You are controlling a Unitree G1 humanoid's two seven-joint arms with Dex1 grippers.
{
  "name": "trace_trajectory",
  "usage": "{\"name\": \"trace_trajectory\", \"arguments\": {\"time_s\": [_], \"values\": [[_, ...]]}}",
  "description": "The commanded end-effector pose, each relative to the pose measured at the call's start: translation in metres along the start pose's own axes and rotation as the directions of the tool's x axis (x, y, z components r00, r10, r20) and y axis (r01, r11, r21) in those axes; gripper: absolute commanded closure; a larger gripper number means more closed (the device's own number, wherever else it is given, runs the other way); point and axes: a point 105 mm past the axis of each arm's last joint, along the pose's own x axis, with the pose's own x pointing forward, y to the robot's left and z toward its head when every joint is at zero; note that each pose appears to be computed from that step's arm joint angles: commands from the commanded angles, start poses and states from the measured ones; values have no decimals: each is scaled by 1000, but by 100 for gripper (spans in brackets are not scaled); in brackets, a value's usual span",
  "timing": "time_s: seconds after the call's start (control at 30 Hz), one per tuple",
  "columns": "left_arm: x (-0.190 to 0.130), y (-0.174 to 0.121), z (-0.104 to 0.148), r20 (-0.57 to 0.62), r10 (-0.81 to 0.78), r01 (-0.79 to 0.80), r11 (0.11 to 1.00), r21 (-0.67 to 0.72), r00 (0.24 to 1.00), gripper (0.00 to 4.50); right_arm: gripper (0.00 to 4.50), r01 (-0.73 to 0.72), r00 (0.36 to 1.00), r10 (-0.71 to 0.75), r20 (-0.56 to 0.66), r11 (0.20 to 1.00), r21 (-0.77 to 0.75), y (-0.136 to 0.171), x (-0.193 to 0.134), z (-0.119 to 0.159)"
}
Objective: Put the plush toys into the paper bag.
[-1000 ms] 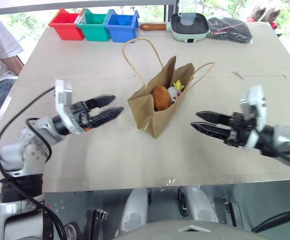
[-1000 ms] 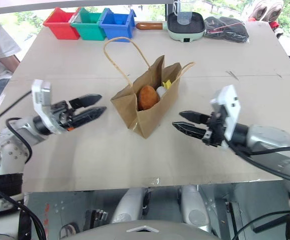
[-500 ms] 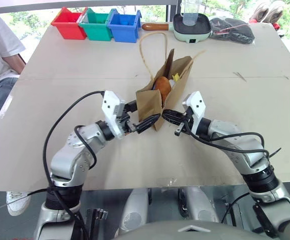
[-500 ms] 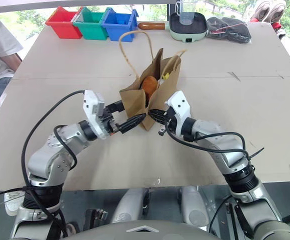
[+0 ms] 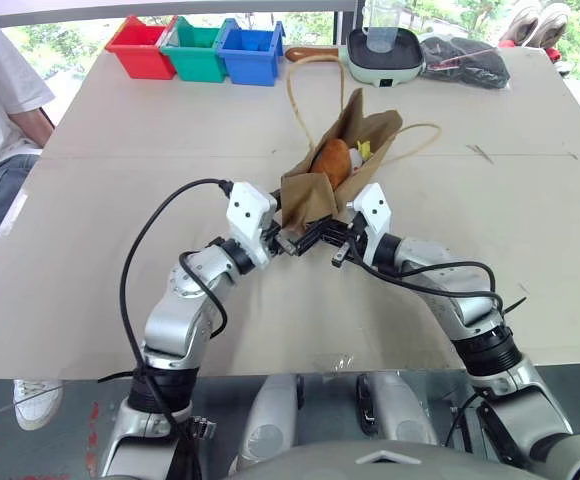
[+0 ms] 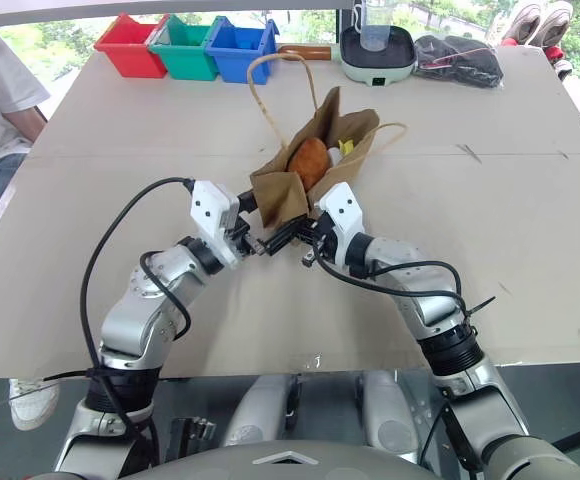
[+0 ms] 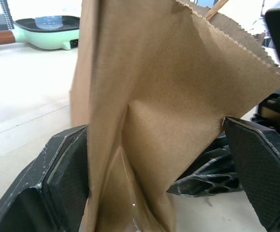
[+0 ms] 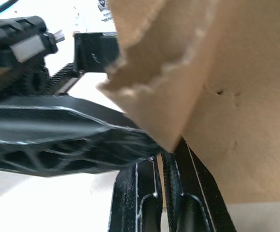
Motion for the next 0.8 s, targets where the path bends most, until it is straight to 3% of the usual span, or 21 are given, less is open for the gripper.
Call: {"name": "trace_trajectory", "arguments": {"time_s": [0.03, 0.43, 0.7, 0.8], "values": [[-8, -5, 12, 50, -71, 70, 997, 9, 996, 0, 448, 0, 999, 1, 47, 1000, -22, -1, -1, 11], [-9, 21, 10, -23, -82, 85, 985, 150, 996, 0, 448, 9, 999, -7, 46, 999, -33, -5, -2, 12], [15, 14, 10, 18, -7, 5, 993, 115, 1000, 0, 448, -10, 999, 12, 49, 999, -34, 0, 2, 11], [19, 13, 9, 45, 43, -45, 998, 53, 998, 85, 450, -10, 998, 12, 54, 999, -36, 1, 2, 12]]}}
